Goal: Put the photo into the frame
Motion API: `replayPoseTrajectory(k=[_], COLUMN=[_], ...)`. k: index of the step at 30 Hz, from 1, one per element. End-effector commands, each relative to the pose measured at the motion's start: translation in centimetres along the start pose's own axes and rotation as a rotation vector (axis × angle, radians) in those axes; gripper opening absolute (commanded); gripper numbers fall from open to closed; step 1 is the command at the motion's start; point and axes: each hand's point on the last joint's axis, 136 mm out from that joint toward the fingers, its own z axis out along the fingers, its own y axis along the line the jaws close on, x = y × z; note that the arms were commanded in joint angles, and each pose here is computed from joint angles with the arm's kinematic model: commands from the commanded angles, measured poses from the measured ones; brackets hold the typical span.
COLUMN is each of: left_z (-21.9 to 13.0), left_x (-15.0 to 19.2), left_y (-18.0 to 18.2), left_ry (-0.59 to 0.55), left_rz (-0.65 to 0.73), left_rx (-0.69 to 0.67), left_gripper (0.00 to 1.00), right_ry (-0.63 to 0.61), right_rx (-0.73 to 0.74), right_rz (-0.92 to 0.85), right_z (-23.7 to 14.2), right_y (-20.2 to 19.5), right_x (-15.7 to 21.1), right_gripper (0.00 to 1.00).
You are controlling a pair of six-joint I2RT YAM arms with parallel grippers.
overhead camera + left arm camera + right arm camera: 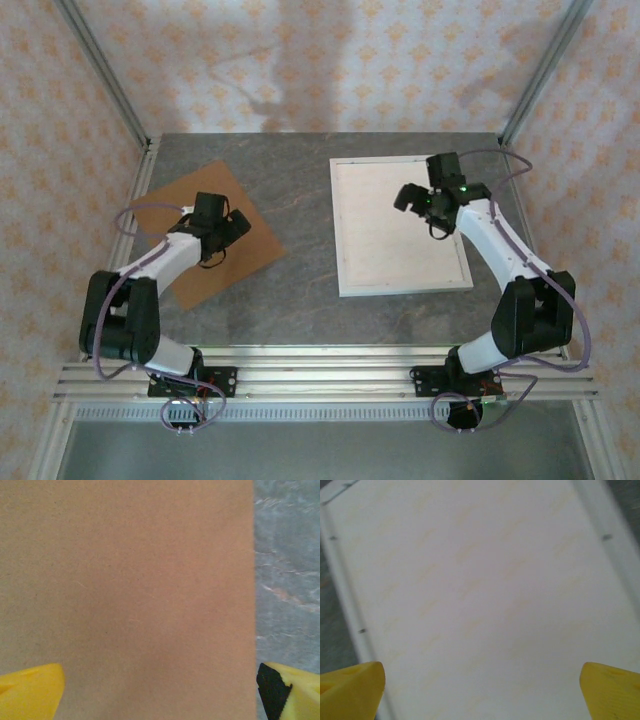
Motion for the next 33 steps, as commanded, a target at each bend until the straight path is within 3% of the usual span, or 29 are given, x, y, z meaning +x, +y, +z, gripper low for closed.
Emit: replayPoseTrajectory(k=[1,8,16,19,22,26,33], left_z=[0.7,2.2,1.9,0.7,-1.2,-4.5,-5.9], left_x=[-1.0,3.8,11.7,13.0,11.8,7.1,-0.9], left_y=[-0.7,-2.8,-4.7,-6.0,-6.6,-6.0,1.6], left_ry=[-0.017,0.107,0.251,0.271,0.236,0.121,-0.025], left_rz=[0.056,0.128,0.191,0.206,0.177,0.126,-0.083], left_rx=[-0.006,0.031,0.083,0.127,0.158,0.179,0.083], left_gripper=[1.00,1.00,1.00,1.00,1.00,1.00,1.00], right_ry=[0.024,0.077,0.143,0.181,0.211,0.255,0.329], right_rx=[-0.149,-0.224,-0.311,-0.317,-0.334,-0.358,-0.322], right_rz=[0.017,-0.043,-0.125,-0.160,-0.187,-0.225,-0.350], right_z=[-0.1,1.6,4.4,5.9,7.3,9.1,12.0], right_y=[4.0,8.3,14.5,16.7,19.2,22.7,26.6], right_x=[1.1,3.9,7.0,8.2,9.4,11.2,15.3], right_gripper=[1.00,0.93,0.75,0.68,0.66,0.63,0.62])
